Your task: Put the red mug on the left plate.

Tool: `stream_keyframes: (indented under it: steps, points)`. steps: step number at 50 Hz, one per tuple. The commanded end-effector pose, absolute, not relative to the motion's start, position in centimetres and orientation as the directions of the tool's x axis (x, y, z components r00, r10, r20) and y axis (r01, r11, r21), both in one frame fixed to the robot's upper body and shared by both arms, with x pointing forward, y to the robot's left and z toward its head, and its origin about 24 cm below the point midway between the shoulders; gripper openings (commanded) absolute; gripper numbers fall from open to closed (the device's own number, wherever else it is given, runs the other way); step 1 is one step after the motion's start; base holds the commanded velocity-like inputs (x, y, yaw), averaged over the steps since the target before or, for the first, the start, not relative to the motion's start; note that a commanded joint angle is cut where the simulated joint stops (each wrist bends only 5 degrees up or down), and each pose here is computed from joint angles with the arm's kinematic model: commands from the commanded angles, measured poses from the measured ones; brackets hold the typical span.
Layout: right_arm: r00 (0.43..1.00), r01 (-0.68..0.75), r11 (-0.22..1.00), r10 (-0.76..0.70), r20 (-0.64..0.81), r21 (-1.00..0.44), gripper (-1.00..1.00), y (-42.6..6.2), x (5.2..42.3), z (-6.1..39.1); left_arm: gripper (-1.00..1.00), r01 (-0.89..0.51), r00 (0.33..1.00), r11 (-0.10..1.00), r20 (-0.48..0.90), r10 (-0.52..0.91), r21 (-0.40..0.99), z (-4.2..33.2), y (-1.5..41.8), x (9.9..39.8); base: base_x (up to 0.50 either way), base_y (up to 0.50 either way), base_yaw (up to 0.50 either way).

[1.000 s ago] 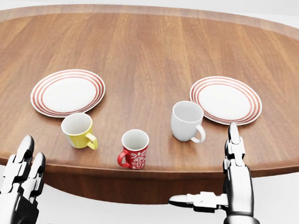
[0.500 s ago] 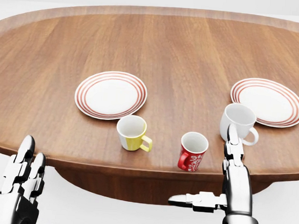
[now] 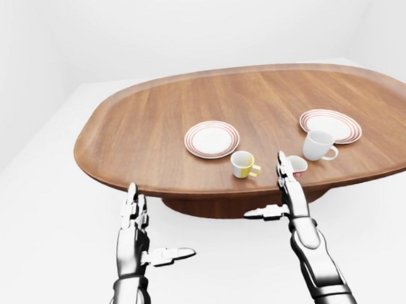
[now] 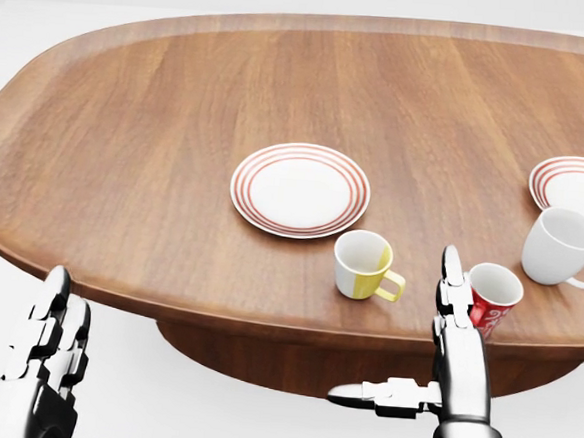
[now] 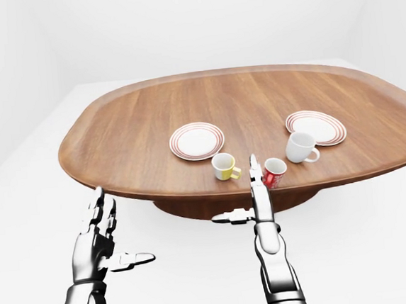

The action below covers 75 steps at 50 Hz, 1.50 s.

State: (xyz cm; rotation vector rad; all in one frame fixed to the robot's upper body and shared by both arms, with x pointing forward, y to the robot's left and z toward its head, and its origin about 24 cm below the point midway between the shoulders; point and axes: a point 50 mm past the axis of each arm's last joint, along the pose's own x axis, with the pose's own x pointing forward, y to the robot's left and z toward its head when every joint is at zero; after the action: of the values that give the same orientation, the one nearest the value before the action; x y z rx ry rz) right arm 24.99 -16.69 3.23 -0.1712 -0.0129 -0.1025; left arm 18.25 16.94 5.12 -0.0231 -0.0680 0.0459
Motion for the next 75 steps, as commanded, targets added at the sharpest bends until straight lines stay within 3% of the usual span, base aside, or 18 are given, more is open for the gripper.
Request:
stream_keyframes:
  steps: [1, 24, 31, 34, 39, 62, 75]
  points:
    - [0.995, 0.099, 0.981, -0.098, 0.017, -0.164, 1.00, -16.7, 24.8, 3.1, 1.00, -0.043, 0.997, 0.999, 0.066, 0.045, -0.021, 5.1, 16.8, 18.1, 0.02, 0.50, 0.00]
    - [0.997, 0.074, 0.991, -0.073, 0.013, -0.107, 1.00, -16.8, 24.2, 3.2, 1.00, -0.044, 0.997, 0.999, 0.063, 0.046, -0.021, 5.1, 16.8, 18.1, 0.00, 0.11, 0.00]
    - [0.983, 0.184, 0.970, -0.178, 0.052, -0.157, 1.00, -17.5, 23.0, 3.8, 1.00, -0.044, 0.997, 0.999, 0.066, 0.045, -0.020, 5.1, 16.8, 18.1, 0.00, 0.00, 0.00]
    - [0.984, 0.176, 0.979, -0.173, 0.042, -0.097, 1.00, -17.7, 22.6, 3.7, 1.00, -0.048, 0.997, 0.999, 0.066, 0.049, -0.023, 5.1, 16.9, 18.1, 0.00, 0.00, 0.00]
    - [0.982, 0.188, 0.974, -0.183, 0.052, -0.126, 1.00, -17.8, 21.3, 4.0, 1.00, -0.044, 0.997, 0.999, 0.067, 0.045, -0.020, 5.2, 16.8, 18.1, 0.00, 0.00, 0.00]
    - [0.984, 0.174, 0.976, -0.168, 0.053, -0.134, 1.00, -17.6, 21.7, 4.0, 1.00, -0.044, 0.997, 0.999, 0.069, 0.045, -0.019, 5.2, 16.8, 18.1, 0.00, 0.00, 0.00]
    - [0.984, 0.172, 0.974, -0.163, 0.068, -0.148, 1.00, -17.5, 22.5, 4.3, 1.00, -0.042, 0.997, 0.999, 0.067, 0.044, -0.018, 5.1, 16.8, 18.2, 0.48, 0.20, 0.00]
